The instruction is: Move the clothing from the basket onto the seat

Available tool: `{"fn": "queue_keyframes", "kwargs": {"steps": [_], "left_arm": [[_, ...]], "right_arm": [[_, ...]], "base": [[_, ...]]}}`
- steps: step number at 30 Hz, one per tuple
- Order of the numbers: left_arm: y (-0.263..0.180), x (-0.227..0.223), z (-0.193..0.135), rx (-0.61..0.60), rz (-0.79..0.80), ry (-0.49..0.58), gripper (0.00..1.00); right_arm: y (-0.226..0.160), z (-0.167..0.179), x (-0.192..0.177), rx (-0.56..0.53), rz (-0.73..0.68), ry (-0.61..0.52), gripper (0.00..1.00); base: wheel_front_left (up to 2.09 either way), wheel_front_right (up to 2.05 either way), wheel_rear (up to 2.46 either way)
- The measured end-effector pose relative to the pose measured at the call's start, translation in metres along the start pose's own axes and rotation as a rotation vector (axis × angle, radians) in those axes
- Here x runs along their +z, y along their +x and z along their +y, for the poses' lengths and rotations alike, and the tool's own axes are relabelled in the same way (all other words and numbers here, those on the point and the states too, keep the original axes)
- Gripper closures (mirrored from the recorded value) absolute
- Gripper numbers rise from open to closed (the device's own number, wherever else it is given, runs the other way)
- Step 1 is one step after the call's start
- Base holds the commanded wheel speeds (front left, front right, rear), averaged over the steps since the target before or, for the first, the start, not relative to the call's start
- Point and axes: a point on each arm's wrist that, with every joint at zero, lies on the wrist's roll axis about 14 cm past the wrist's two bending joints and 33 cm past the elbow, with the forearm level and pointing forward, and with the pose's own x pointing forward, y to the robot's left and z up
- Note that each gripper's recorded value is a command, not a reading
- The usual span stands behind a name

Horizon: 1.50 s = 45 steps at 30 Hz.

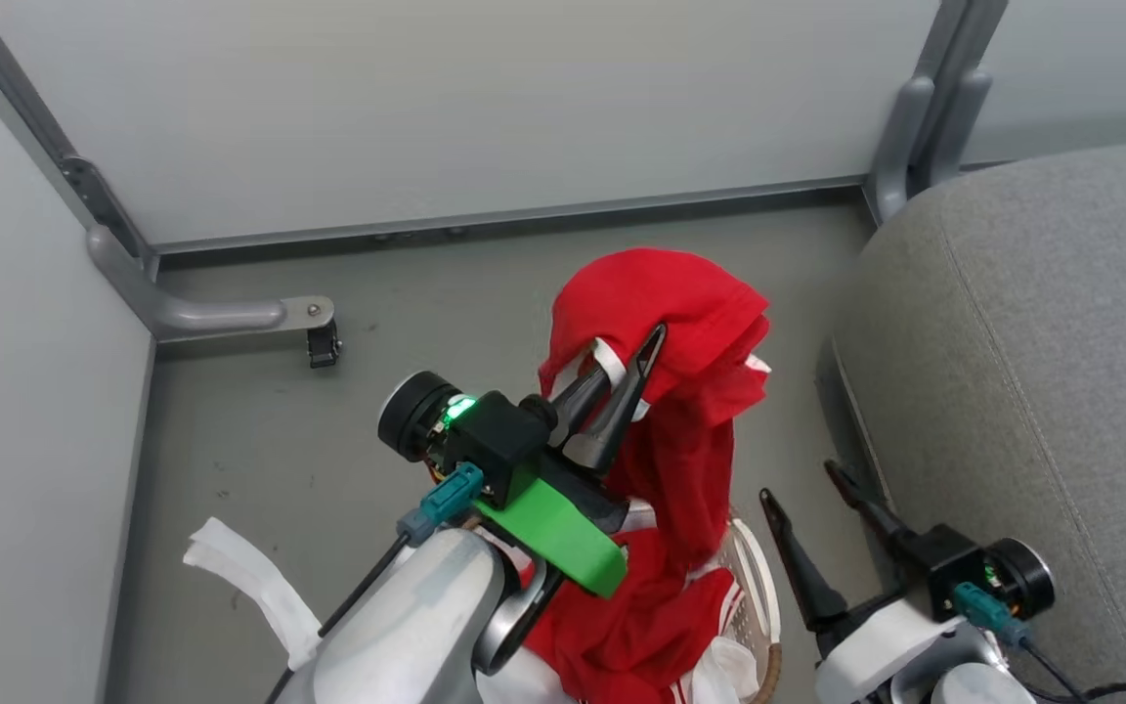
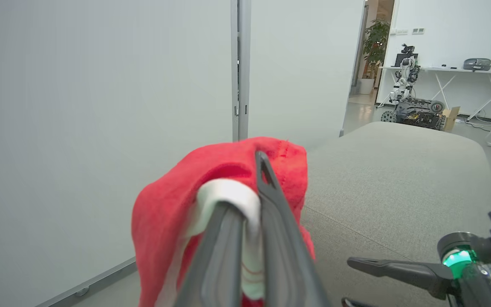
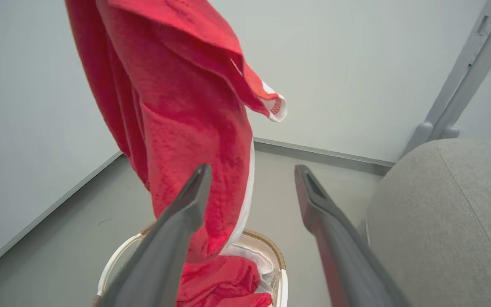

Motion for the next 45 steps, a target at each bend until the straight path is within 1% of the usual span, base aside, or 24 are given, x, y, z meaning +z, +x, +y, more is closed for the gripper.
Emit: {"fn": "queue_keyframes", "kwargs": {"steps": [4, 7, 11, 14, 15, 16, 18, 21, 22, 23, 26, 30, 34, 39, 45], "left_arm": [[-0.003, 0.012, -0.009, -0.011, -0.024, 0.024, 1.00], [-0.007, 0.016, -0.013, -0.013, -0.029, 0.029, 1.00], [-0.012, 0.015, -0.021, -0.025, -0.021, 0.021, 1.00], [-0.016, 0.013, -0.027, -0.035, -0.010, 0.014, 1.00], [-0.018, 0.012, -0.029, -0.037, -0.007, 0.010, 1.00], [-0.019, 0.012, -0.030, -0.037, -0.005, 0.005, 1.00], [-0.022, 0.012, -0.031, -0.031, -0.002, -0.007, 1.00], [-0.028, 0.015, -0.024, 0.000, -0.005, 0.000, 1.00], [-0.029, 0.015, -0.022, 0.011, -0.006, 0.005, 0.52], [-0.031, 0.015, -0.019, 0.023, -0.005, 0.006, 0.00], [-0.035, 0.011, -0.014, 0.049, 0.002, 0.006, 0.00], [-0.036, 0.004, -0.010, 0.066, 0.016, 0.005, 0.00], [-0.032, -0.003, -0.010, 0.063, 0.026, -0.007, 0.00], [-0.019, -0.016, -0.024, 0.007, 0.047, -0.035, 0.00], [0.003, -0.041, -0.056, -0.121, 0.096, -0.087, 0.00]], "right_arm": [[0.008, 0.036, 0.019, 0.150, -0.054, -0.086, 0.00], [0.022, 0.057, 0.044, 0.245, -0.127, -0.152, 0.00], [0.035, 0.084, 0.063, 0.342, -0.183, -0.194, 0.00], [0.043, 0.107, 0.062, 0.407, -0.176, -0.188, 0.00], [0.045, 0.115, 0.058, 0.429, -0.163, -0.168, 0.48], [0.046, 0.125, 0.054, 0.454, -0.145, -0.141, 1.00], [0.048, 0.138, 0.050, 0.485, -0.125, -0.107, 1.00], [0.055, 0.142, 0.056, 0.485, -0.134, -0.065, 1.00], [0.056, 0.142, 0.058, 0.482, -0.136, -0.057, 1.00], [0.057, 0.142, 0.059, 0.476, -0.139, -0.046, 1.00], [0.054, 0.129, 0.059, 0.431, -0.138, -0.014, 1.00], [0.049, 0.090, 0.063, 0.308, -0.155, 0.022, 1.00], [0.034, 0.053, 0.062, 0.195, -0.163, 0.032, 1.00], [0.013, 0.002, 0.070, 0.036, -0.192, 0.031, 1.00], [-0.035, -0.083, 0.076, -0.237, -0.215, 0.009, 1.00]], "base": [[0.00, 0.00, 0.00], [0.00, 0.00, 0.00], [0.00, 0.00, 0.00], [0.00, 0.00, 0.00], [0.00, 0.00, 0.00], [0.00, 0.00, 0.00], [0.00, 0.00, 0.00], [0.00, 0.00, 0.00], [0.00, 0.00, 0.00], [0.00, 0.00, 0.00], [0.00, 0.00, 0.00], [0.00, 0.00, 0.00], [0.00, 0.00, 0.00], [0.00, 0.00, 0.00], [0.00, 0.00, 0.00]]}}
